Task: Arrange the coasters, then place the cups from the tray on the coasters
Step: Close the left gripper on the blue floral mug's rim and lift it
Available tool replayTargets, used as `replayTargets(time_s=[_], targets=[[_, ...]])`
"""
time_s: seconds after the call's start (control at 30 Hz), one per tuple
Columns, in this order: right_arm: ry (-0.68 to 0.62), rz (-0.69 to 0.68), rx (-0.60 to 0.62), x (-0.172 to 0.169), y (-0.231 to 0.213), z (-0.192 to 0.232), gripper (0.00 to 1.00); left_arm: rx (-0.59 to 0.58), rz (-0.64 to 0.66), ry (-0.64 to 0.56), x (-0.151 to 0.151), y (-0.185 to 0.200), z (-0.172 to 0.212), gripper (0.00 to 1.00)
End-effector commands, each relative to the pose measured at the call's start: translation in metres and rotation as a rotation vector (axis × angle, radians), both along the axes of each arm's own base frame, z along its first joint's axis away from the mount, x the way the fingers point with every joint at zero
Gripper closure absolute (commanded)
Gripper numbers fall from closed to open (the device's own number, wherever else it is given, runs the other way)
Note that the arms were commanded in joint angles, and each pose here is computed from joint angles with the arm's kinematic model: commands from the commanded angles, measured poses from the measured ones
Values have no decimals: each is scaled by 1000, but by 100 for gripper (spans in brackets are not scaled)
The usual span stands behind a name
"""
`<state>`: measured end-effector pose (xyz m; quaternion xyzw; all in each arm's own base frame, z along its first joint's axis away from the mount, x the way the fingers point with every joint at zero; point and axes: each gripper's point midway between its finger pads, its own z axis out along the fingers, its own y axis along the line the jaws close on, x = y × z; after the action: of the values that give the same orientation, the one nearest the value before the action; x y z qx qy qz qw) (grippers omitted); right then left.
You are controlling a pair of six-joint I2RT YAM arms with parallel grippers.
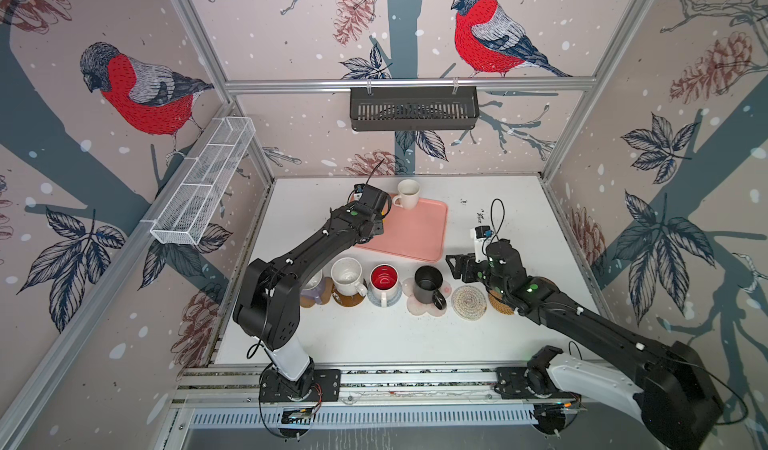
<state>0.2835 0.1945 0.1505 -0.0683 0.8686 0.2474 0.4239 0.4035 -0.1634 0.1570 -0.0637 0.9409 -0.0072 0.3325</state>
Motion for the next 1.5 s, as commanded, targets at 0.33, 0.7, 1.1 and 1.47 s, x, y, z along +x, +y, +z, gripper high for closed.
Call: replayTargets(time_s=[0.33,0.7,1.1,1.47], targets=[[-57,-49,17,3,-9,12,4,-8,51,34,-1,4,-30,42],[-62,-62,19,3,-12,14,4,-8,64,49,10,1,-40,41],[-61,-61,18,3,-12,13,4,-15,84,74,21,4,-63,47],[-55,-61,15,4,-12,10,4,-10,100,78,36,9,-70,56]])
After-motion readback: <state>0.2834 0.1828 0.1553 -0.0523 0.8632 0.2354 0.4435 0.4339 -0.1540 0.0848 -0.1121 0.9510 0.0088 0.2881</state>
